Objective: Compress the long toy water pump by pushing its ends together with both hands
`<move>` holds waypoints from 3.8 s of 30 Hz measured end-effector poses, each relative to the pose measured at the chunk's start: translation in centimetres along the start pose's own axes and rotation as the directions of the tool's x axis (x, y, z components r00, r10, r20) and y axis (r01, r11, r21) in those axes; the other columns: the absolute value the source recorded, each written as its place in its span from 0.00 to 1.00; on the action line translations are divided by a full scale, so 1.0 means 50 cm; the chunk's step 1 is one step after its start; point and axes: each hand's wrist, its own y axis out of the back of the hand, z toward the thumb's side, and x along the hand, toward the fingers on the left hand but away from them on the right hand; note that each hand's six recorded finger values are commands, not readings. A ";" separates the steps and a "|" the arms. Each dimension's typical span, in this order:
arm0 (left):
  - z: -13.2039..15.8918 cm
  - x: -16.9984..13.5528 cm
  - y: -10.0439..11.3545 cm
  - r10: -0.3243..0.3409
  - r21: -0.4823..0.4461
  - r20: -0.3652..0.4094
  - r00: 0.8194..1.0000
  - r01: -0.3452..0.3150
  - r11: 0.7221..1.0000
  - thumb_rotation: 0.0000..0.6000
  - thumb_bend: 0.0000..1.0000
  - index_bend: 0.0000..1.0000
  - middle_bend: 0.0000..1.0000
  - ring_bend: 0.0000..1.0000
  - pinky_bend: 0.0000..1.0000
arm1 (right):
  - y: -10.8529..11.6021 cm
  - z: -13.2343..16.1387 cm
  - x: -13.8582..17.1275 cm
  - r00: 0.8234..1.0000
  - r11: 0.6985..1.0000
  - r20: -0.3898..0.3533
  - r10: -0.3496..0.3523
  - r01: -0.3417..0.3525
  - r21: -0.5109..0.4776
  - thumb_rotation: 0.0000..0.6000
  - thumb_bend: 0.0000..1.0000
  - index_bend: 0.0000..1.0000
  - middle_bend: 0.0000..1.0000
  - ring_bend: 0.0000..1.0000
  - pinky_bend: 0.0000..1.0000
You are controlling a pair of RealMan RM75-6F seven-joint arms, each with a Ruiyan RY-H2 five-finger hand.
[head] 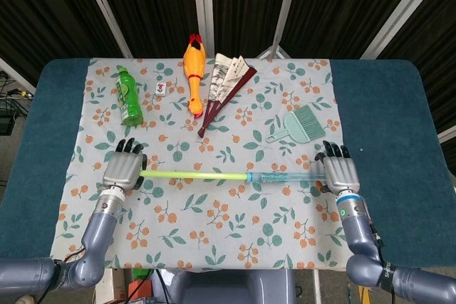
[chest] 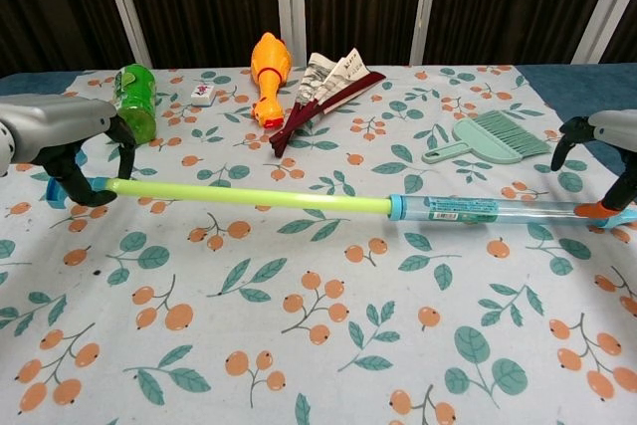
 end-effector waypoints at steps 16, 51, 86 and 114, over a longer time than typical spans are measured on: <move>-0.003 0.002 -0.001 -0.002 -0.002 0.001 1.000 0.002 1.000 1.00 0.51 0.60 0.17 0.00 0.05 | -0.033 -0.031 -0.012 0.999 0.998 0.046 0.021 -0.024 0.051 1.00 0.33 0.37 0.00 0.00 0.00; -0.013 0.007 0.007 0.001 0.004 -0.013 1.000 -0.001 1.000 1.00 0.51 0.60 0.17 0.00 0.05 | -0.056 -0.063 -0.032 0.994 0.997 0.101 0.036 -0.042 0.058 1.00 0.42 0.58 0.05 0.00 0.00; 0.046 -0.032 0.031 0.037 -0.055 0.033 0.999 -0.035 0.998 1.00 0.51 0.61 0.17 0.00 0.05 | 0.022 0.024 0.020 0.999 0.999 -0.008 -0.034 0.034 0.026 1.00 0.43 0.68 0.09 0.00 0.00; 0.155 -0.041 0.032 0.058 -0.094 0.058 0.997 -0.053 0.994 1.00 0.51 0.62 0.17 0.00 0.05 | 0.027 0.139 0.073 0.991 0.999 -0.131 -0.032 0.030 -0.017 1.00 0.43 0.70 0.10 0.00 0.00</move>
